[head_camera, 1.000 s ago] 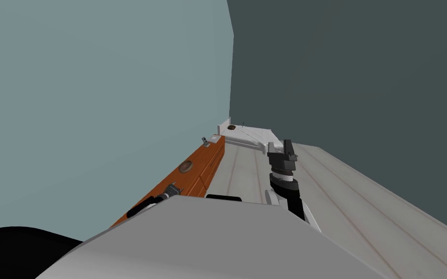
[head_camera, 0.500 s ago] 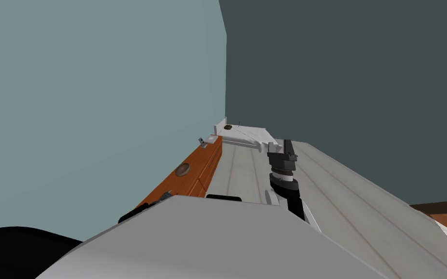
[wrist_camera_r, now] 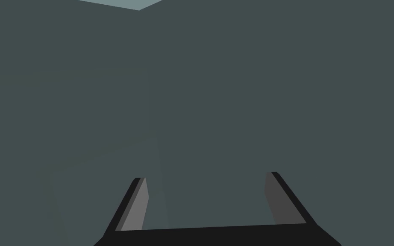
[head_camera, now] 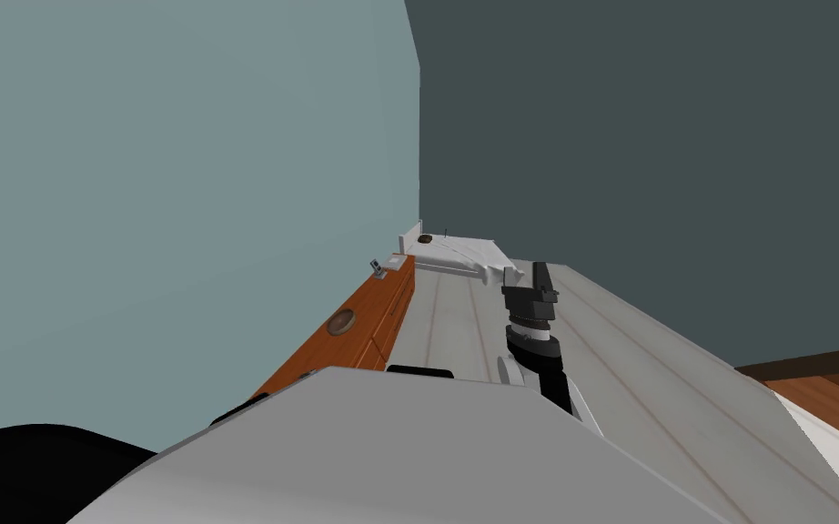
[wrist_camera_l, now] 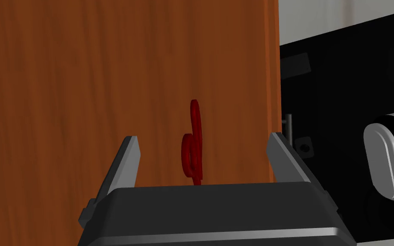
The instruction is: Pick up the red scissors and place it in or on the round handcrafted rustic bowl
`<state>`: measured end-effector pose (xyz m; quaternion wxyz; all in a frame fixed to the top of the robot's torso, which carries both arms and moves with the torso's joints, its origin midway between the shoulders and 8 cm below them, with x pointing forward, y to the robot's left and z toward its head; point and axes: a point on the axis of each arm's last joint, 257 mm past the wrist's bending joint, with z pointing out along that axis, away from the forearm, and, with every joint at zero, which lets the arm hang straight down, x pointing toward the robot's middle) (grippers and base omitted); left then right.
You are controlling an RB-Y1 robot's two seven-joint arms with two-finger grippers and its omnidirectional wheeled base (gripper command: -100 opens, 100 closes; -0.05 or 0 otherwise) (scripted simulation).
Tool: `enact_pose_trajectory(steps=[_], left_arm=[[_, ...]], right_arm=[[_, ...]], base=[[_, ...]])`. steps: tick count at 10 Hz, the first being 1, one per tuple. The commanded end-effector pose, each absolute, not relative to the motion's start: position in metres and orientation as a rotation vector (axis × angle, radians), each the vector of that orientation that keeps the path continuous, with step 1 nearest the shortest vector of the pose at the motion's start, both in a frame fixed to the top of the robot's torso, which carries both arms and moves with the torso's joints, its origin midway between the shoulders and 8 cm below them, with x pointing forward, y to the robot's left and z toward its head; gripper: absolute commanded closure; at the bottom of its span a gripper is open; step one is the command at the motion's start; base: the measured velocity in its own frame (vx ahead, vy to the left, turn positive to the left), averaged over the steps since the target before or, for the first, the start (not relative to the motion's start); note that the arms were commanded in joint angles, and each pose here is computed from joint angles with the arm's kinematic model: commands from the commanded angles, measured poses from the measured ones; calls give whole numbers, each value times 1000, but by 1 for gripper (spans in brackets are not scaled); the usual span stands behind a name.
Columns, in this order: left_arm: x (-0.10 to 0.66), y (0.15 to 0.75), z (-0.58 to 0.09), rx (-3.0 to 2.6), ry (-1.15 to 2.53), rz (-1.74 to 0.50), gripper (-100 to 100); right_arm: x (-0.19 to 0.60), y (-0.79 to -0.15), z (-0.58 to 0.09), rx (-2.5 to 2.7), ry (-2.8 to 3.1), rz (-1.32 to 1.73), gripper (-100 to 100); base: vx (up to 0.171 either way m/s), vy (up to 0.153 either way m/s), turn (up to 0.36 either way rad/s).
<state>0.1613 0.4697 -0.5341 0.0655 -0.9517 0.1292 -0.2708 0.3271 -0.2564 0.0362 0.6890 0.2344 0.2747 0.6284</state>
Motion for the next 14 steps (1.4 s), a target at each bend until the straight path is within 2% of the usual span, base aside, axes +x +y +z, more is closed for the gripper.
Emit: enact_pose_trajectory(steps=[1, 12, 13, 14], left_arm=[[137, 469, -544, -2928, 339, -751, -100], [85, 464, -558, -3047, 186, -623, -100], [85, 464, -558, -3049, 182, -621, 0], [86, 458, -565, -3048, 185, -624, -100]], right_arm=[[327, -256, 36, 524, 614, 1406, 0], [327, -256, 36, 525, 615, 1406, 0], [327, -256, 36, 525, 615, 1406, 0], [327, -256, 36, 525, 615, 1406, 0]], base=[[11, 52, -165], [-1, 27, -47], [0, 0, 0], [9, 20, 14]])
